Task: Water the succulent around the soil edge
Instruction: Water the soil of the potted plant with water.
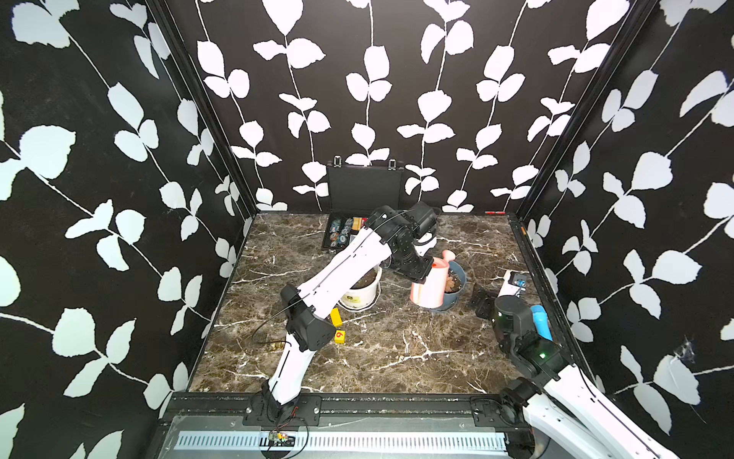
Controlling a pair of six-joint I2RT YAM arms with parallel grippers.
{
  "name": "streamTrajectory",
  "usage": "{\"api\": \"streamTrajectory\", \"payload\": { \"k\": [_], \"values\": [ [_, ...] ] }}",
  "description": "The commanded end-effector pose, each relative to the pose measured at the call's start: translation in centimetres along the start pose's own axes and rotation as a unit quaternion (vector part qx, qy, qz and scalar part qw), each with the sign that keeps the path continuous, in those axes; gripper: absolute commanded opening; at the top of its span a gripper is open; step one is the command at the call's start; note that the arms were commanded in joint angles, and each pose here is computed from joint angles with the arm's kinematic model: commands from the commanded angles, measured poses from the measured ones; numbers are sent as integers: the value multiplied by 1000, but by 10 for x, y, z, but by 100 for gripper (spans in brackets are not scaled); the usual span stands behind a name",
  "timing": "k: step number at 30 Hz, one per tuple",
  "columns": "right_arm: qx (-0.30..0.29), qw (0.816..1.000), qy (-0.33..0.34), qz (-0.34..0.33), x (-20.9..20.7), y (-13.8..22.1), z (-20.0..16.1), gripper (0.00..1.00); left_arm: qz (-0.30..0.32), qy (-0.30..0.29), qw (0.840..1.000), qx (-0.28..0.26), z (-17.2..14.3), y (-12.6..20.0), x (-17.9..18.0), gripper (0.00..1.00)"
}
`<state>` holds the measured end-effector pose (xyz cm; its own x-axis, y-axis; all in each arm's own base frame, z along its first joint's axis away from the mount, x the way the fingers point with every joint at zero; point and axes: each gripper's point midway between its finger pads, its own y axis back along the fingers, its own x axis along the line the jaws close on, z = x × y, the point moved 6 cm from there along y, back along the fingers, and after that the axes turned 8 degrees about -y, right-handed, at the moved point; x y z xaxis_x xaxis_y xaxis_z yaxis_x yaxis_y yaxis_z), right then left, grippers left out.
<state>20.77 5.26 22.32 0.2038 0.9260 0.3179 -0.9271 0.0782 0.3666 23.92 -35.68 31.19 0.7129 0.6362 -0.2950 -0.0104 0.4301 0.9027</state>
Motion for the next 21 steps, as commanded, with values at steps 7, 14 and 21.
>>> {"api": "streamTrajectory", "payload": {
  "k": [7,14,21],
  "values": [
    [-14,1000,-11,-10,-5,3,4,93,-45,26,999,5,-2,9,-20,0],
    [-19,1000,-14,-11,-7,6,6,93,-50,34,998,16,-5,8,-23,0],
    [-23,999,-18,-16,-9,7,6,93,-53,32,998,29,-8,2,-28,0]
  ]
}}
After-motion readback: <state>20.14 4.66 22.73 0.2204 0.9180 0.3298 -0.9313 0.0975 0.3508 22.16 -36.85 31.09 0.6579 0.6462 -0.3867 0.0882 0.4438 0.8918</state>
